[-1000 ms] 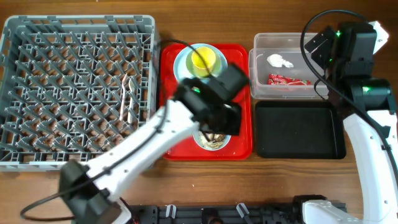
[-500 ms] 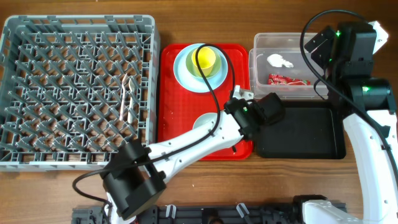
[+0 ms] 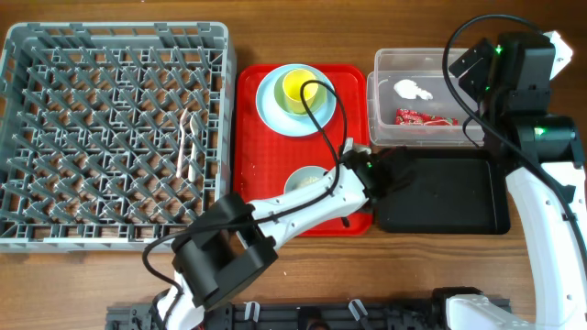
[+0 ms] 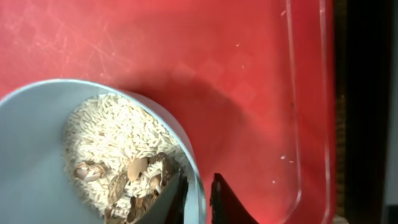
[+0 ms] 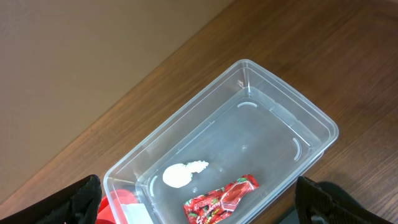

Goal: Sort waste into correct bins and load items into the dishwasher rack

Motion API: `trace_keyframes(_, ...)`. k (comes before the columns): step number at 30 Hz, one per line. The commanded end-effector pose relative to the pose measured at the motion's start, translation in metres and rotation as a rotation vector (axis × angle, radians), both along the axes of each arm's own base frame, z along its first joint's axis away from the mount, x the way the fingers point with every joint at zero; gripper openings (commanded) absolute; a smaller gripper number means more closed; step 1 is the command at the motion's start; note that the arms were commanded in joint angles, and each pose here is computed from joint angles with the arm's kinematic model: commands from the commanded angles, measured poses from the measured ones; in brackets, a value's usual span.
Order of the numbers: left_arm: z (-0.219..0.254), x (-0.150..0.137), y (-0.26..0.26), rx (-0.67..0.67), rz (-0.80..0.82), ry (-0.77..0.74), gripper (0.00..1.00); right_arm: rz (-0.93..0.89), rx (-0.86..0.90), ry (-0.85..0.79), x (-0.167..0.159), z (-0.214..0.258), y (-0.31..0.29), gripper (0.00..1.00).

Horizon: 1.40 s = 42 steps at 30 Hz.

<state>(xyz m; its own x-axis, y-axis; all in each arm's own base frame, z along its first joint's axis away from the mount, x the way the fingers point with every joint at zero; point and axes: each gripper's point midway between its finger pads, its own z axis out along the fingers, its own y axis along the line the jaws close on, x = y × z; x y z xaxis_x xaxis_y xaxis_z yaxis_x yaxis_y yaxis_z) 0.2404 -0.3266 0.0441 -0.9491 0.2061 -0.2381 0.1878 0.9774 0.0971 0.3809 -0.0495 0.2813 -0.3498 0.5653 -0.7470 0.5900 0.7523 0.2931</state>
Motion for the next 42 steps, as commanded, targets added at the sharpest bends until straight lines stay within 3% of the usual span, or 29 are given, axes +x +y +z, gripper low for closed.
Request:
trace_keyframes(1,-0.017,-0.008,0.007,0.018,0.037,0.025,0.17,-0.002,-0.017,0.018,0.0,-0.005,-0.002,1.0)
trace_keyframes(3,-0.017,-0.01,0.006,0.01,0.036,0.037,0.12,-0.002,-0.017,0.018,0.0,-0.005,-0.002,1.0)
trace_keyframes(15,-0.019,-0.02,0.0,-0.021,0.031,0.096,0.13,-0.002,-0.017,0.018,0.0,-0.005,-0.002,1.0)
trace_keyframes(21,-0.017,-0.008,0.007,0.015,0.035,0.032,0.25,-0.002,-0.017,0.018,0.0,-0.005,-0.002,1.0)
trace_keyframes(24,0.023,0.023,0.011,-0.025,0.08,-0.06,0.3,-0.002,-0.017,0.018,0.0,-0.005,-0.002,1.0)
trace_keyframes(29,0.147,0.106,0.028,-0.348,0.204,-0.187,0.45,-0.002,-0.017,0.018,0.0,-0.005,-0.002,1.0)
trace_keyframes(33,0.216,0.19,0.076,-0.778,0.294,-0.151,0.43,-0.002,-0.017,0.018,0.0,-0.005,-0.002,1.0)
trace_keyframes(34,0.222,0.205,0.086,-0.84,0.298,-0.16,0.4,-0.002,-0.017,0.018,0.0,-0.005,-0.002,1.0)
trace_keyframes(35,0.224,0.219,0.098,-0.872,0.31,-0.179,0.31,-0.002,-0.017,0.018,0.0,-0.005,-0.002,1.0)
trace_keyframes(37,0.213,0.231,0.102,-0.836,0.306,-0.212,0.18,-0.002,-0.017,0.018,0.0,-0.005,-0.002,1.0)
trace_keyframes(42,0.129,0.222,0.052,-0.58,0.196,-0.175,0.27,-0.002,-0.017,0.018,0.0,-0.005,-0.002,1.0)
